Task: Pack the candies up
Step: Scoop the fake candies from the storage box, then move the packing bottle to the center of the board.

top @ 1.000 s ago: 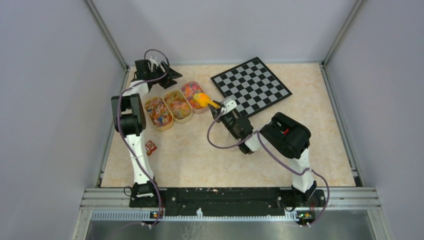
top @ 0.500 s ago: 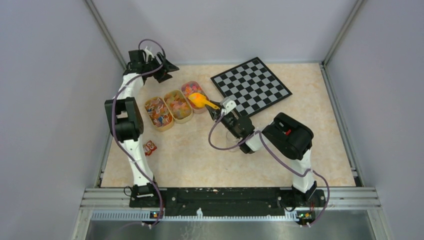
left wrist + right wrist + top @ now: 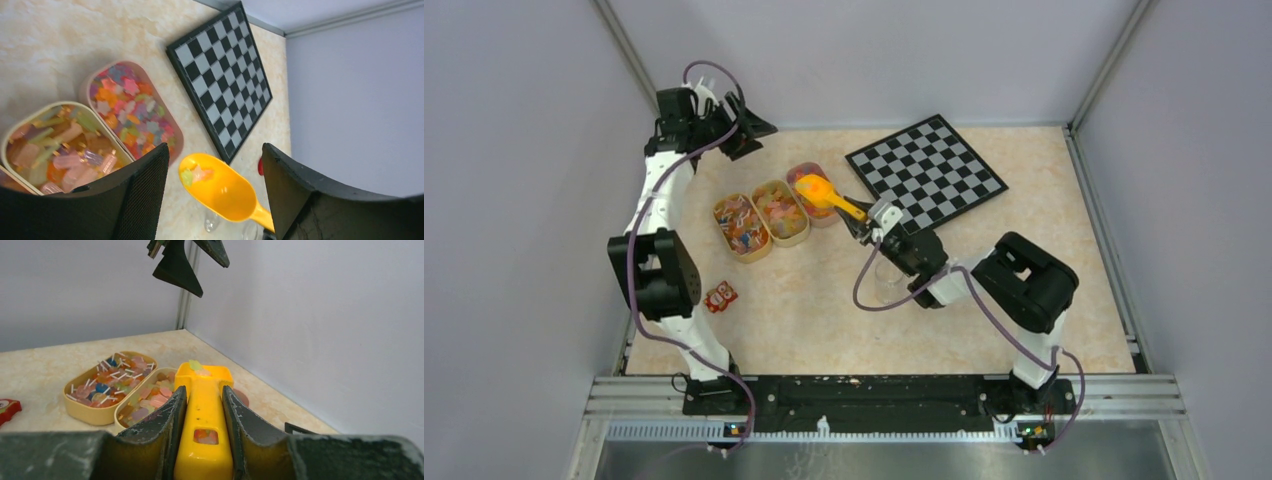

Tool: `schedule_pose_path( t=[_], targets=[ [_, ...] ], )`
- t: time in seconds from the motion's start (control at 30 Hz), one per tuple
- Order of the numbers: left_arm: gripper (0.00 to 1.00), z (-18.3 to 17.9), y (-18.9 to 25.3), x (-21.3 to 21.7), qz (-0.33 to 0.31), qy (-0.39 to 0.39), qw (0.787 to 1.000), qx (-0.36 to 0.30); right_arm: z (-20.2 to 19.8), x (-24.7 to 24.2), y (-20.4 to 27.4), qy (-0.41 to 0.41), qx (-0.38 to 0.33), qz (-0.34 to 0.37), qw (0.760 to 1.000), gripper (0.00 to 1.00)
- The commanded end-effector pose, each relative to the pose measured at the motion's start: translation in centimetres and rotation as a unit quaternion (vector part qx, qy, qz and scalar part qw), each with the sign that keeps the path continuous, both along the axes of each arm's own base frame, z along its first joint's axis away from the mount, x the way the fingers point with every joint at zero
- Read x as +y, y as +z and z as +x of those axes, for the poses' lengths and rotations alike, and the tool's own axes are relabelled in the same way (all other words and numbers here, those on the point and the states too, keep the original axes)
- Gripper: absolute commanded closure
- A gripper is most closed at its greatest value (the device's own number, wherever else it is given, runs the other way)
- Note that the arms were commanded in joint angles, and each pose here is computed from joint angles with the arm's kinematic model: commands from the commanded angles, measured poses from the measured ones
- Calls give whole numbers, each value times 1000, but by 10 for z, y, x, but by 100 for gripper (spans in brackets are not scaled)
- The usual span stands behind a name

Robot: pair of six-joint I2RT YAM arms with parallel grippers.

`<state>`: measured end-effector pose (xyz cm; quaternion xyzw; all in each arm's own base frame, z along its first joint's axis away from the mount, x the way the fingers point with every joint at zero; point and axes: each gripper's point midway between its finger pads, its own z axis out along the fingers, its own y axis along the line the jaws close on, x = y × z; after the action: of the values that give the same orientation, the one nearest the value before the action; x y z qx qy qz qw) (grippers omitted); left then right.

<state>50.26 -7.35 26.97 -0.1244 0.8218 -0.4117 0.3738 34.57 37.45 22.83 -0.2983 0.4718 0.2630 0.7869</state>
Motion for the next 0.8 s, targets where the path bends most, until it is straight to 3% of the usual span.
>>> schedule_pose_path(
  t=[0.0,0.4,0.77],
  targets=[
    [27,-35,28,-17,-44,-42,998,-27,-40,-18,84,21,-137,70,988,100],
    [27,-69,52,-22,-42,-50,997,-48,-76,-62,130,-3,-179,100,979,100],
    [29,-98,62,-38,-14,-56,996,-68,-118,-129,131,-38,-186,114,975,100]
  ],
)
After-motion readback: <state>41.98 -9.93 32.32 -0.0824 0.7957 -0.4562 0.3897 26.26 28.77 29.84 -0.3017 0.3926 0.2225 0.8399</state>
